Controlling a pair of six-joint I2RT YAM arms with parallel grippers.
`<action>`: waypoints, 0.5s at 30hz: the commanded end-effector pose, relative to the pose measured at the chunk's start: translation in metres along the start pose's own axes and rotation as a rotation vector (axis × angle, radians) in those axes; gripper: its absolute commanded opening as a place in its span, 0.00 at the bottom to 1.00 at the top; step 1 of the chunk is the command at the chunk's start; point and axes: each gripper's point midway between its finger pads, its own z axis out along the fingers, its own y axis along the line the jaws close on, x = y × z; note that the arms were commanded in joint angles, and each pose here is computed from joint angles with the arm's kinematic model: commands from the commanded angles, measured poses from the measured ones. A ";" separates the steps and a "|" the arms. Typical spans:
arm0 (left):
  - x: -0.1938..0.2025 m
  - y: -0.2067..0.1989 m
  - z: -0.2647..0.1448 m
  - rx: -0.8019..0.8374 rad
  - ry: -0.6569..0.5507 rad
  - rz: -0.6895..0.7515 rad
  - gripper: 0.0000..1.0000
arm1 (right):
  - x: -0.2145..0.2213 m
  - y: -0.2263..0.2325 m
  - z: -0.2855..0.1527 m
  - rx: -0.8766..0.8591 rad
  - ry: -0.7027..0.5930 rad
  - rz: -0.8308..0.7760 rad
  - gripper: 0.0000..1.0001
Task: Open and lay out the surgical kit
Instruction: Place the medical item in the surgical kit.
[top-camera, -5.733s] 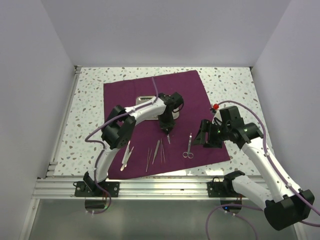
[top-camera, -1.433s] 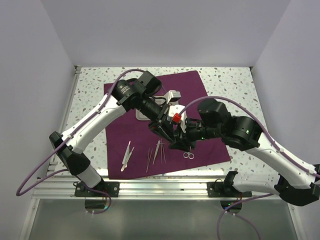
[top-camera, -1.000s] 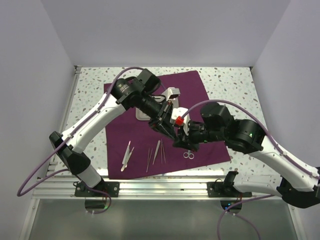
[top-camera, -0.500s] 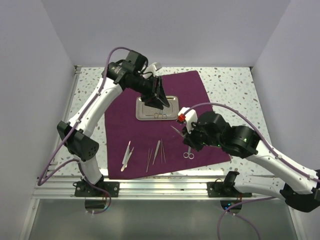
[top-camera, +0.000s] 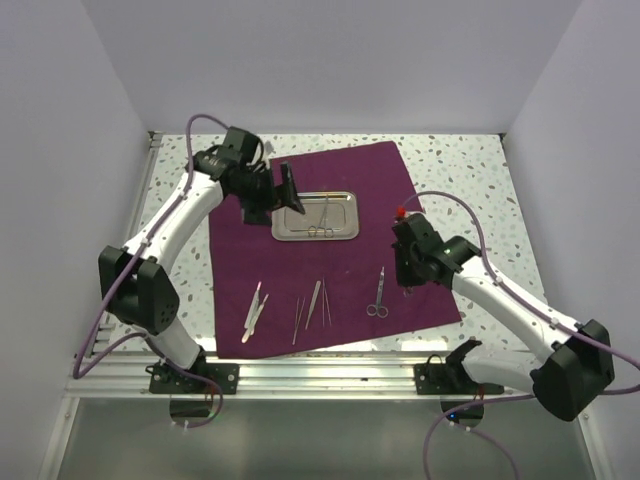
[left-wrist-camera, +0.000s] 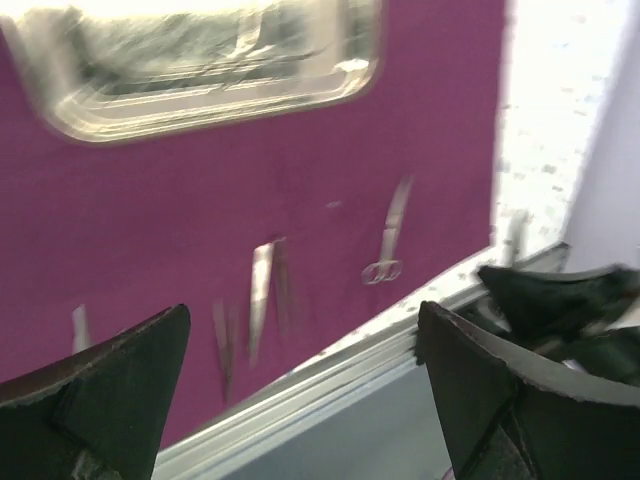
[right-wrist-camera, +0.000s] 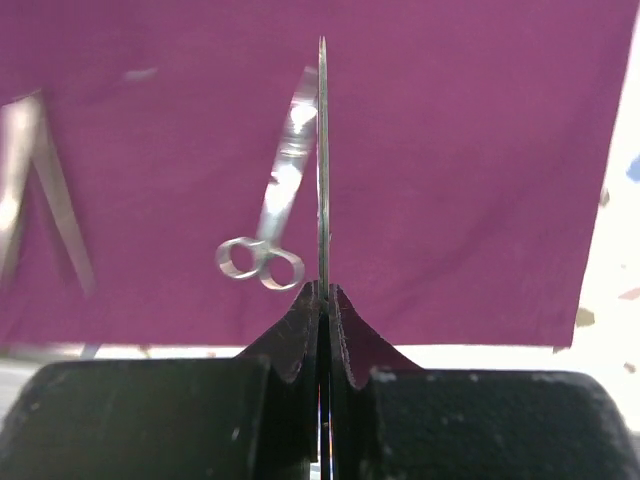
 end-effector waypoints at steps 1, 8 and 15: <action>-0.005 0.048 0.012 -0.003 -0.060 -0.076 1.00 | -0.003 -0.002 0.019 -0.016 0.012 0.201 0.00; -0.036 0.115 -0.019 -0.206 -0.352 -0.109 1.00 | 0.002 0.007 0.053 -0.012 0.086 0.237 0.00; -0.042 0.123 -0.031 -0.355 -0.356 -0.063 0.99 | 0.000 0.004 0.065 0.031 0.130 0.187 0.00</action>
